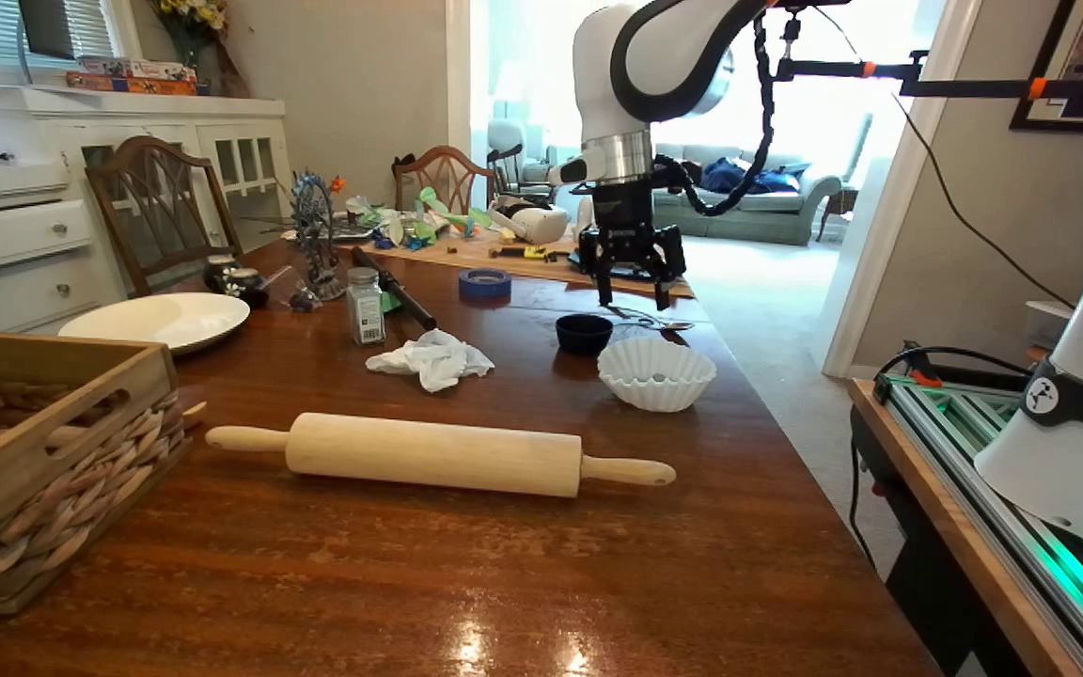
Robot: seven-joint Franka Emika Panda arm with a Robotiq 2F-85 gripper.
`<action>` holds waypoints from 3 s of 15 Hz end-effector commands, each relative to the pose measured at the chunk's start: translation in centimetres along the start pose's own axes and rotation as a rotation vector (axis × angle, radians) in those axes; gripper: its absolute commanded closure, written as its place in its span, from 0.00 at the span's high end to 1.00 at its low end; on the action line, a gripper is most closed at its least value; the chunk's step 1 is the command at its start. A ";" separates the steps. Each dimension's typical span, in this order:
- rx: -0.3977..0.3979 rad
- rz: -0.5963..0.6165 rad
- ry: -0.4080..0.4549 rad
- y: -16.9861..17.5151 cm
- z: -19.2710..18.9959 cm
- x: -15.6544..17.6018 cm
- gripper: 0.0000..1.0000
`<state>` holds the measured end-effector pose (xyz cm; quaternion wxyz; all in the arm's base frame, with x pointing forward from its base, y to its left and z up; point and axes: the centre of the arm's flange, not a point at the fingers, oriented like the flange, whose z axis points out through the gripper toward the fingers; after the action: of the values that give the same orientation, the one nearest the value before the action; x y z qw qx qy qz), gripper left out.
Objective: Move the white bowl to the right.
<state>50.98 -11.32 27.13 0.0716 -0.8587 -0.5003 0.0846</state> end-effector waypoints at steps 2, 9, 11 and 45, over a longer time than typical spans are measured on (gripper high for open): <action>0.005 -0.058 0.006 1.3 2.5 2.2 1.00; -0.029 -0.128 0.027 2.7 5.0 3.6 0.86; -0.032 -0.140 0.031 3.1 5.5 3.6 0.76; 0.172 0.061 0.284 9.5 0.8 3.6 0.00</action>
<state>58.30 -12.96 24.99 0.1810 -0.8408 -0.5102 0.0085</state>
